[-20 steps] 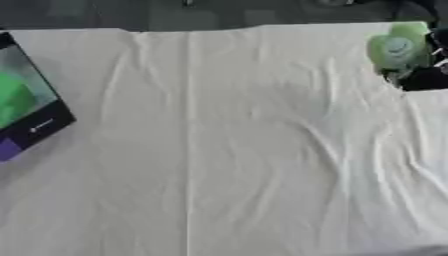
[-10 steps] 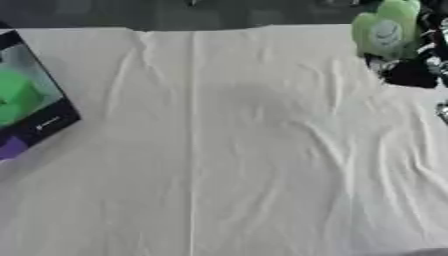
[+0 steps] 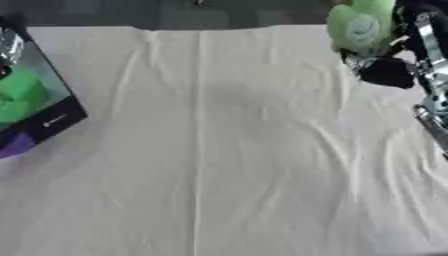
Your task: Pick up the objects with one hand, pass them to the other hand, and then place them into the box on the other side of the table.
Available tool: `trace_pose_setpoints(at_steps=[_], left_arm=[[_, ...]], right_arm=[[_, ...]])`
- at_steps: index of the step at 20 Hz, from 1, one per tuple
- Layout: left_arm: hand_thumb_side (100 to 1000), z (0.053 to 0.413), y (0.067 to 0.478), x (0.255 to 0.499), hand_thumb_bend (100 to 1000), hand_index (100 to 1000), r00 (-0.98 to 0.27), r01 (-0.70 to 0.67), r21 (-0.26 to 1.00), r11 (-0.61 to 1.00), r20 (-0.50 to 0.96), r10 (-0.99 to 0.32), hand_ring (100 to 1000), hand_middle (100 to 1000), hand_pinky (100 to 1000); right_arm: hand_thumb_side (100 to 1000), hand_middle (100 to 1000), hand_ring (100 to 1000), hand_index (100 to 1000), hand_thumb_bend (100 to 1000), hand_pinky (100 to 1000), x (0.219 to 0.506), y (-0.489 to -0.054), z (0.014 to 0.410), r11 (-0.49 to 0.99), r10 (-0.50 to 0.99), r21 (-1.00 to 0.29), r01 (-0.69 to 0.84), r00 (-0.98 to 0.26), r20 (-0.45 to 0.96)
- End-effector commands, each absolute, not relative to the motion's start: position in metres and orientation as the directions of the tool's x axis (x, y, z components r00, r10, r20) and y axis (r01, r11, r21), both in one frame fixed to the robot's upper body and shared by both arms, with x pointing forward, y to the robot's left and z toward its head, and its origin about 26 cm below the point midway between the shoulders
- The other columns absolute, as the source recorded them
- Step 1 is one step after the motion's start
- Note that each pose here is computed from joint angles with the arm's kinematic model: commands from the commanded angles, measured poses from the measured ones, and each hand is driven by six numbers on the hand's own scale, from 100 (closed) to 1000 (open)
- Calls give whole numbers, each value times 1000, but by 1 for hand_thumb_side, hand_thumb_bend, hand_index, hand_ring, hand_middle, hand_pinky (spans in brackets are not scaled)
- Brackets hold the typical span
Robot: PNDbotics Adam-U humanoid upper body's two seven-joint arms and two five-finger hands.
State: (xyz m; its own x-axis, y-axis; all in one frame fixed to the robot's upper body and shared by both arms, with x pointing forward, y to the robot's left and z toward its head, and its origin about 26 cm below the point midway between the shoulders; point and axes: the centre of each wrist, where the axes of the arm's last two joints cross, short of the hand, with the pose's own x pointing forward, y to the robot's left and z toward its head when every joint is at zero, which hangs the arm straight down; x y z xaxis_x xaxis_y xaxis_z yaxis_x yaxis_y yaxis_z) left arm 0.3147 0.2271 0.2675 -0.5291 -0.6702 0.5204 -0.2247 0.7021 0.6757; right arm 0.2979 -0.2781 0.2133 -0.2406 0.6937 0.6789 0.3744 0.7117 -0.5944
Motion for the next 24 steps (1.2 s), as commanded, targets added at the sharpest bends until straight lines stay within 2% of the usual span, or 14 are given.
trace_pose_setpoints(at_steps=[1,10,11,12,24], left_arm=[[498,287,222,305,320,717,-592,-192,697,691,478,-648,662,668,917],[513,298,205,303,325,717,-681,-34,767,641,451,-576,659,663,911],[514,299,203,303,326,717,-689,-18,776,631,448,-570,659,663,909],[516,300,201,303,328,718,-697,-3,784,621,444,-563,661,665,910],[559,305,173,298,340,731,-738,145,873,466,408,-537,674,678,910]], right_arm=[[100,471,515,508,380,427,296,-268,220,715,696,-591,374,-290,657],[100,482,520,519,383,432,297,-240,211,738,675,-599,311,-331,659],[100,481,520,519,469,431,297,-236,210,742,671,-598,303,-336,661],[100,483,519,519,383,430,297,-233,209,746,666,-598,294,-341,663],[100,485,521,524,382,427,296,-205,206,752,654,-617,234,-384,652]])
